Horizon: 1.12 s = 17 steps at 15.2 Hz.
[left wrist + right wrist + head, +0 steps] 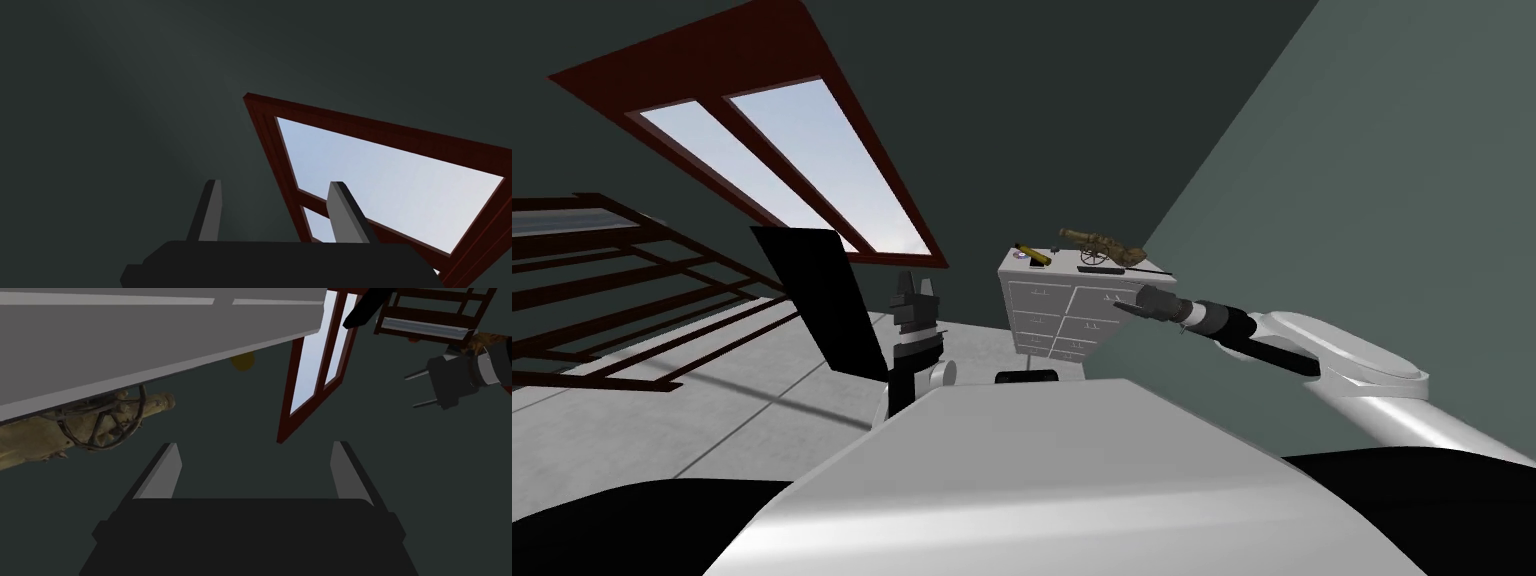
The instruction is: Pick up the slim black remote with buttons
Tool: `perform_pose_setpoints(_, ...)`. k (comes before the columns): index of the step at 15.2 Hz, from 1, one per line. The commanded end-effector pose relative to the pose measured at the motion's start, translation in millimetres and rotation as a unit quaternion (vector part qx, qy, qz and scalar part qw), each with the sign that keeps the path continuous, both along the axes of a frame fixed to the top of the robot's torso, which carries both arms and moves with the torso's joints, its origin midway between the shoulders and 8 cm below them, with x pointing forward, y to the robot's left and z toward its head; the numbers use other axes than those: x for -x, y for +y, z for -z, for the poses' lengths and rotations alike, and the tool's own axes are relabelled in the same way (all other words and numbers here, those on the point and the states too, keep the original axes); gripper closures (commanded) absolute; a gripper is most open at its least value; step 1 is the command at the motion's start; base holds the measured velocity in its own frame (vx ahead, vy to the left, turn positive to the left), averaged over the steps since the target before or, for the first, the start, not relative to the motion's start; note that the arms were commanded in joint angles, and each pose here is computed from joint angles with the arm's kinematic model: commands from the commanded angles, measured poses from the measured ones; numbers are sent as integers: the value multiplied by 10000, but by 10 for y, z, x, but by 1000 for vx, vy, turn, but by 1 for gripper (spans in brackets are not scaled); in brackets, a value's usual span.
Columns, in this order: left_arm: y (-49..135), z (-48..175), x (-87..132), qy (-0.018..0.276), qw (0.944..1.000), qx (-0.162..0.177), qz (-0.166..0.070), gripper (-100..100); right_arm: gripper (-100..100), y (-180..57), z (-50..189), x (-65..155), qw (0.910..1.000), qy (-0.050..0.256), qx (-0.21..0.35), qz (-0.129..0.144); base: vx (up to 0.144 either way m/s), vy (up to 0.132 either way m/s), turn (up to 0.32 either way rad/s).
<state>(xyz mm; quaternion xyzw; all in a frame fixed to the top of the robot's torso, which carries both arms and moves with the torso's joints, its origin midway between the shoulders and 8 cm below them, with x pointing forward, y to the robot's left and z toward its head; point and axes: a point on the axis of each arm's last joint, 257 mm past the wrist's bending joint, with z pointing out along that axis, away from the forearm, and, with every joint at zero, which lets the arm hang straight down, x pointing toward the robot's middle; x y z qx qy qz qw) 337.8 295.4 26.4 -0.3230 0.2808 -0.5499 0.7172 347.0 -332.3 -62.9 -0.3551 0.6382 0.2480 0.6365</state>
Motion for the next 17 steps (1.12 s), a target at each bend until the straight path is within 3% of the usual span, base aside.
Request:
perform_pose_setpoints(1, 0, 0, 0, 0, 10000, 0, 0, 0, -100, -33, 5, 1, 9997, 36, 231, -76, -8, 55, 32)
perform_pose_setpoints(5, 0, 0, 0, 0, 10000, 0, 0, 0, -100, -281, 76, -3, 9941, 177, 1051, -195, -8, 73, 66)
perform_pose_setpoints(7, 0, 0, 0, 0, 10000, 0, 0, 0, -100, -274, 51, -16, 9920, 200, 1212, -273, -6, 67, 62)
perform_pose_setpoints(8, 0, 0, 0, 0, 10000, 0, 0, 0, -100, -411, 90, -7, 9876, 277, 1518, -285, -1, 85, 111)
perform_pose_setpoints(10, 0, 0, 0, 0, 10000, 0, 0, 0, -100, -405, 60, -23, 9846, 299, 1683, -365, 0, 70, 54)
perform_pose_setpoints(11, 0, 0, 0, 0, 10000, 0, 0, 0, -100, -546, 94, -9, 9788, 389, 1974, -373, 6, 76, 78)
perform_pose_setpoints(13, 0, 0, 0, 0, 10000, 0, 0, 0, -100, -540, 60, -27, 9750, 408, 2136, -451, -4, 67, 63)
perform_pose_setpoints(14, 0, 0, 0, 0, 10000, 0, 0, 0, -100, -683, 84, -12, 9674, 514, 2434, -467, 4, 75, 82)
perform_pose_setpoints(16, 0, 0, 0, 0, 10000, 0, 0, 0, -100, -677, 52, -29, 9635, 527, 2570, -532, 12, 65, 58)
perform_pose_setpoints(17, 0, 0, 0, 0, 10000, 0, 0, 0, -100, -822, 70, -9, 9547, 647, 2853, -545, 14, 62, 84)
